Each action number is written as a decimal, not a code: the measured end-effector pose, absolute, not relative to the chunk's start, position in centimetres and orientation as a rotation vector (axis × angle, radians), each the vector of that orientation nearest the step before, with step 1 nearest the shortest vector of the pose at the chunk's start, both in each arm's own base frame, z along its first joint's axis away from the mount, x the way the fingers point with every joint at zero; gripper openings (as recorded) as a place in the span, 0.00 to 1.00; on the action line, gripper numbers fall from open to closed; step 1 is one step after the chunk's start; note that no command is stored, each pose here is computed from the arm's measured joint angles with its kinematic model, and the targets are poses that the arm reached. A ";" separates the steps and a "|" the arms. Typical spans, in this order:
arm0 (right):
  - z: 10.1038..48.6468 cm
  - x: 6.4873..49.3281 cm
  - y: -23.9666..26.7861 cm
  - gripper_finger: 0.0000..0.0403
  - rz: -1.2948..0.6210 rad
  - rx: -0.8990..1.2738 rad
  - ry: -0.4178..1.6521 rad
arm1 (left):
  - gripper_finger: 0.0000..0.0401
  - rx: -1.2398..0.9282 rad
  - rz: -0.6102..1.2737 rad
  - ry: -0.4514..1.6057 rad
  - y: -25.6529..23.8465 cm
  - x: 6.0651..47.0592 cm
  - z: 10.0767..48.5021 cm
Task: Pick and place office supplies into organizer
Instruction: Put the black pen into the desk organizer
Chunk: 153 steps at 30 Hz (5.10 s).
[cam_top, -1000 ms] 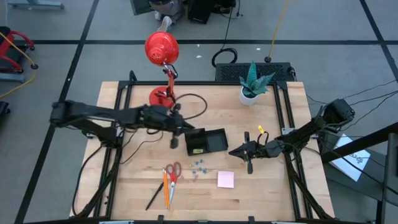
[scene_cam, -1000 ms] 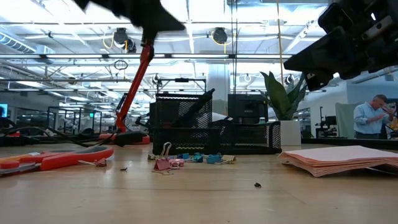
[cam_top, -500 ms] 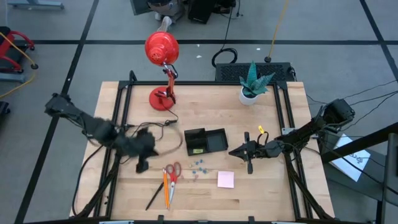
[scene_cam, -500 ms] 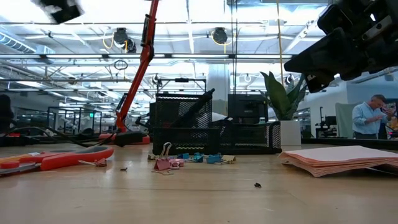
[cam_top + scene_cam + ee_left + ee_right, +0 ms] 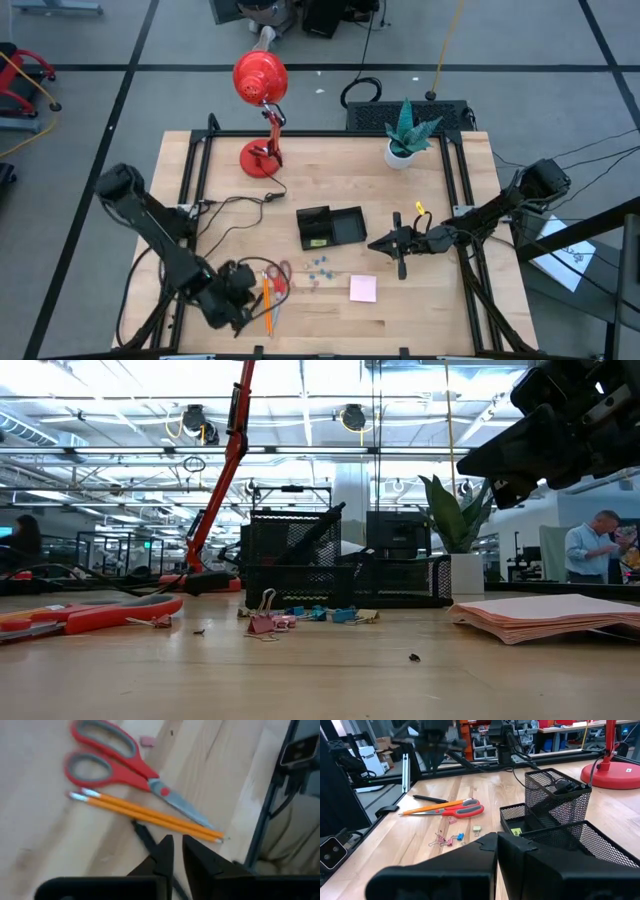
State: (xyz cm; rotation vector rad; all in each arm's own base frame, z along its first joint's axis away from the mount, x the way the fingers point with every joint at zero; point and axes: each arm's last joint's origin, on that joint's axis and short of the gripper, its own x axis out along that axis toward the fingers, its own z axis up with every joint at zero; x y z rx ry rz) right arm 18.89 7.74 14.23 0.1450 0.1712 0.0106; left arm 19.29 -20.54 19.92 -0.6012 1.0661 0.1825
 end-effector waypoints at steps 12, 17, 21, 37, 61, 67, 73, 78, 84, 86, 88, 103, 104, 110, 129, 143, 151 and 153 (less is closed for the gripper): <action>14.3 18.9 7.7 0.01 0.012 0.140 0.167 | 0.54 -0.689 0.308 1.331 -20.4 21.3 15.3; 14.3 18.9 7.8 0.01 0.012 0.140 0.167 | 0.61 -0.683 0.329 1.375 -19.9 21.9 14.4; 14.3 18.9 7.8 0.01 0.014 0.140 0.168 | 0.59 -0.653 0.319 1.411 -19.8 22.2 13.8; 14.2 18.9 7.8 0.01 0.014 0.140 0.174 | 0.39 -0.521 0.363 1.528 -20.7 20.4 12.7; 14.2 18.9 7.7 0.01 0.012 0.144 0.174 | 0.04 -0.352 0.225 1.527 -20.5 20.5 12.7; 14.2 18.9 7.7 0.01 0.012 0.144 0.174 | 0.05 -0.264 0.157 1.450 -20.6 20.8 13.4; 14.2 18.9 7.7 0.01 0.010 0.144 0.174 | 0.06 -0.170 0.118 1.179 -20.3 22.2 17.3; 14.2 18.9 7.7 0.01 0.010 0.146 0.170 | 0.05 -0.109 0.095 1.013 -19.1 23.2 20.9; 14.2 18.9 7.7 0.01 0.010 0.145 0.171 | 0.06 0.068 0.083 0.777 -17.2 24.7 25.3; 14.2 18.9 7.7 0.01 0.010 0.145 0.172 | 0.07 0.155 0.053 0.655 -16.7 25.7 26.8; 14.2 18.9 7.7 0.01 0.010 0.145 0.171 | 0.07 0.244 0.027 0.558 -16.1 26.6 28.0; 14.2 18.9 7.7 0.01 0.011 0.144 0.175 | 0.07 0.430 -0.047 0.347 -7.1 32.0 27.5; 14.2 18.9 7.7 0.01 0.012 0.144 0.175 | 0.07 0.420 -0.039 0.352 -6.0 32.1 26.9; 14.2 18.9 7.7 0.01 0.011 0.144 0.174 | 0.07 0.269 -0.010 0.308 -0.7 31.4 23.3; 14.3 18.9 7.7 0.01 0.005 0.148 0.165 | 0.08 0.150 0.016 0.334 -0.1 30.9 18.5; 14.2 18.9 7.7 0.01 0.006 0.145 0.174 | 0.08 0.119 0.083 0.419 0.1 31.5 16.1; 14.2 18.9 7.7 0.01 0.005 0.144 0.174 | 0.08 0.068 0.109 0.474 0.1 31.3 15.8; 14.2 18.9 7.7 0.01 0.005 0.144 0.173 | 0.08 0.059 0.102 0.477 0.1 31.3 15.8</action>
